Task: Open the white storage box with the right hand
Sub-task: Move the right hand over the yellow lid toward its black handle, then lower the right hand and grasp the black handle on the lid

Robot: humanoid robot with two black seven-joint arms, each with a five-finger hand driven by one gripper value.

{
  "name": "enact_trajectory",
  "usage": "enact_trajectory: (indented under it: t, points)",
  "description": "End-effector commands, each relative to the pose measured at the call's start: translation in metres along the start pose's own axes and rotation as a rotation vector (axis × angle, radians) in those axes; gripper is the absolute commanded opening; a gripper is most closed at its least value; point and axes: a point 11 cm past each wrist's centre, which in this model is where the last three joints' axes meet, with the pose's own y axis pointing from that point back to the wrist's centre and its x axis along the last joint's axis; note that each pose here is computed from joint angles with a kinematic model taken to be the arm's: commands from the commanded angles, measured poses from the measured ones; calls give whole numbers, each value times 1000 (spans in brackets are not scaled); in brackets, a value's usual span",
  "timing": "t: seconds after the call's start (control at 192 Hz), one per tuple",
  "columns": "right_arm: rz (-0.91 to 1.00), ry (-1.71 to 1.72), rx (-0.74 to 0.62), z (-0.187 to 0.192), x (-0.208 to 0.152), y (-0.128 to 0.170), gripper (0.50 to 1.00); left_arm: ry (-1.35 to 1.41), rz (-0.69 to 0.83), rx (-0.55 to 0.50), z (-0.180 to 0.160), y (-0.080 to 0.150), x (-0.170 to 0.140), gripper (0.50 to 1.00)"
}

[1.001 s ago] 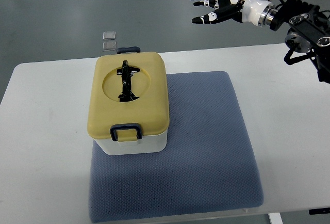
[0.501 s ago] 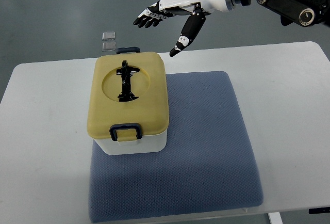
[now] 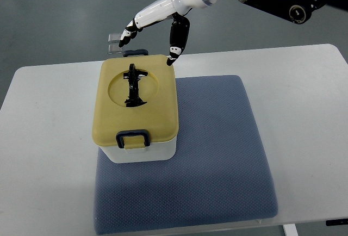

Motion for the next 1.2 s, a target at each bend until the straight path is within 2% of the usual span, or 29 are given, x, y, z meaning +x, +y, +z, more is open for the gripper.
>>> enact_trajectory:
  t: [0.0, 0.276, 0.615, 0.824, 1.194]
  points:
    - [-16, 53, 15, -15, 5, -12, 911, -2, 1, 0, 0, 0, 0, 1000]
    - [-57, 239, 22, -39, 3, -43, 827, 0, 0, 0, 0, 0, 0, 1000]
    - [-91, 367, 11, -39, -9, -48, 731, 0, 0, 0, 0, 0, 0, 1000]
    - [-127, 395, 41, -49, -18, -52, 715, -1, 0, 0, 0, 0, 0, 1000]
    - [-129, 406, 53, -49, -27, -55, 631, 0, 0, 0, 0, 0, 0, 1000]
